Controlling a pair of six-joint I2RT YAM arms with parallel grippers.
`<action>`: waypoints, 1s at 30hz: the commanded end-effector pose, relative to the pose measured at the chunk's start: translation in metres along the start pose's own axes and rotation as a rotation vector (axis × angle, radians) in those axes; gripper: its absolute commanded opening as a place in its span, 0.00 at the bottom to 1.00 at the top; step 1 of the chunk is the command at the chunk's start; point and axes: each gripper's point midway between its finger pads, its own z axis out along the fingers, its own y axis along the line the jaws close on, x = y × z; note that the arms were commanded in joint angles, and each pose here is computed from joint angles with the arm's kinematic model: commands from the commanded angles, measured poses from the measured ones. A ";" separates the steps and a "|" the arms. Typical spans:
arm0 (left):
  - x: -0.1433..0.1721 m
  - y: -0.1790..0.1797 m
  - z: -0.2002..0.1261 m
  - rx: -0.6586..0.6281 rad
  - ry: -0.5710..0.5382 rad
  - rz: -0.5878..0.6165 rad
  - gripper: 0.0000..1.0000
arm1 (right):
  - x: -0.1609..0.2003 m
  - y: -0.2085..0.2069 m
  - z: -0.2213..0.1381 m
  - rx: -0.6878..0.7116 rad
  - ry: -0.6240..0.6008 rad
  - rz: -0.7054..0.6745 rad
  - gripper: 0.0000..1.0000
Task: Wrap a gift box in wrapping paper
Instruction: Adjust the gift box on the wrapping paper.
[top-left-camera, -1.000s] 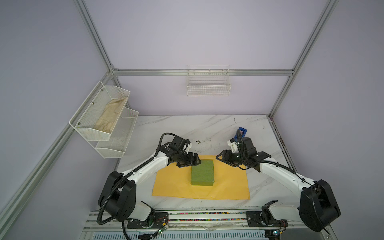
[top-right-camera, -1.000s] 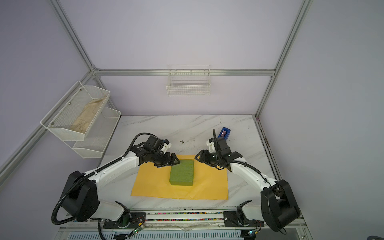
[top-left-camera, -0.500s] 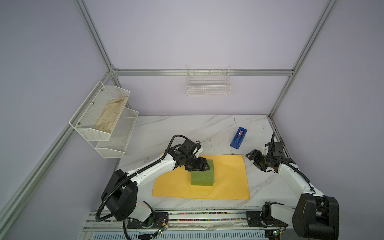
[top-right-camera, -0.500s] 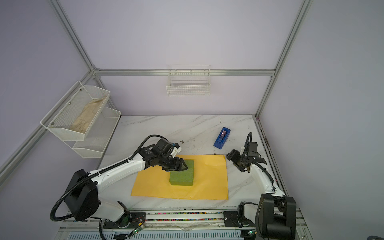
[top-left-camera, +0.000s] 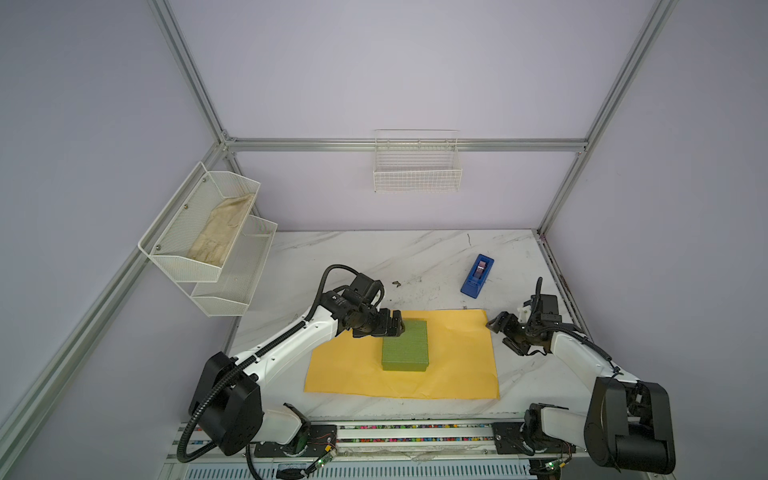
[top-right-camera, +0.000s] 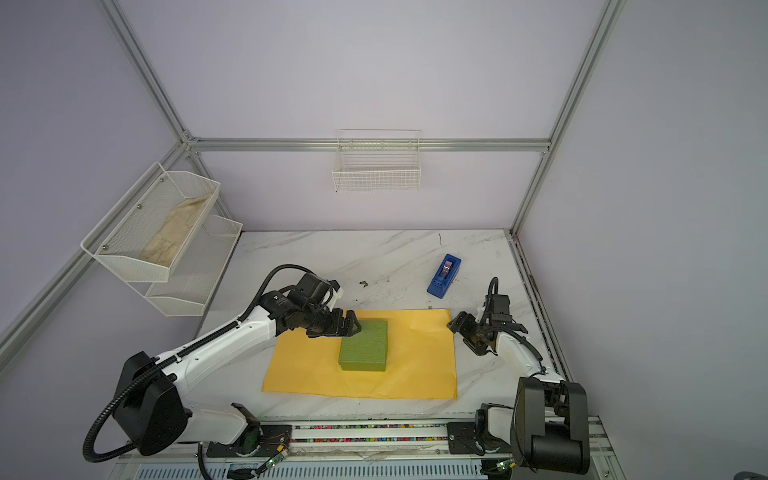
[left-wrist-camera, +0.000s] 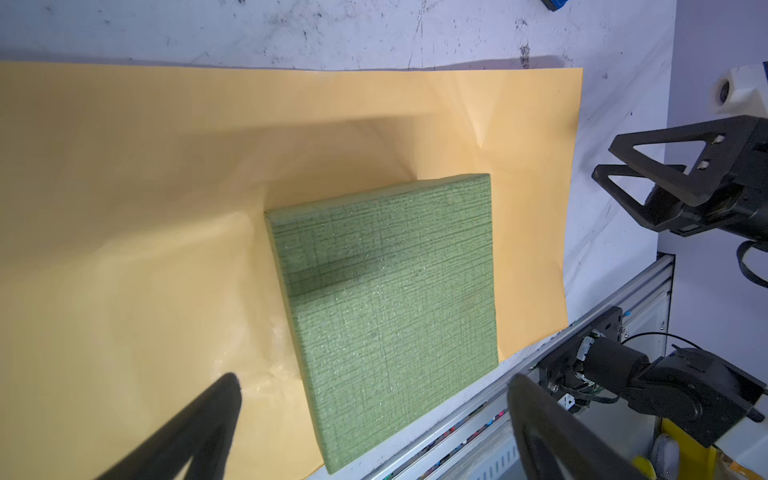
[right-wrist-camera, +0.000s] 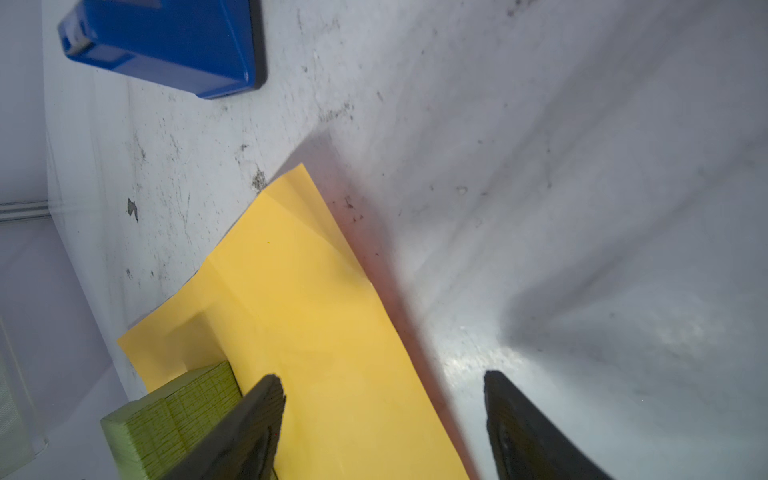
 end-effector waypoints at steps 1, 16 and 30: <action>0.003 -0.006 0.014 0.067 0.039 0.016 0.98 | 0.005 0.001 0.004 -0.028 0.022 -0.010 0.78; 0.013 -0.012 0.031 0.157 0.089 -0.028 0.97 | 0.030 0.006 0.016 -0.127 0.120 0.005 0.77; -0.011 -0.016 -0.001 0.080 -0.009 0.011 0.94 | 0.034 0.008 0.017 -0.147 0.131 -0.017 0.72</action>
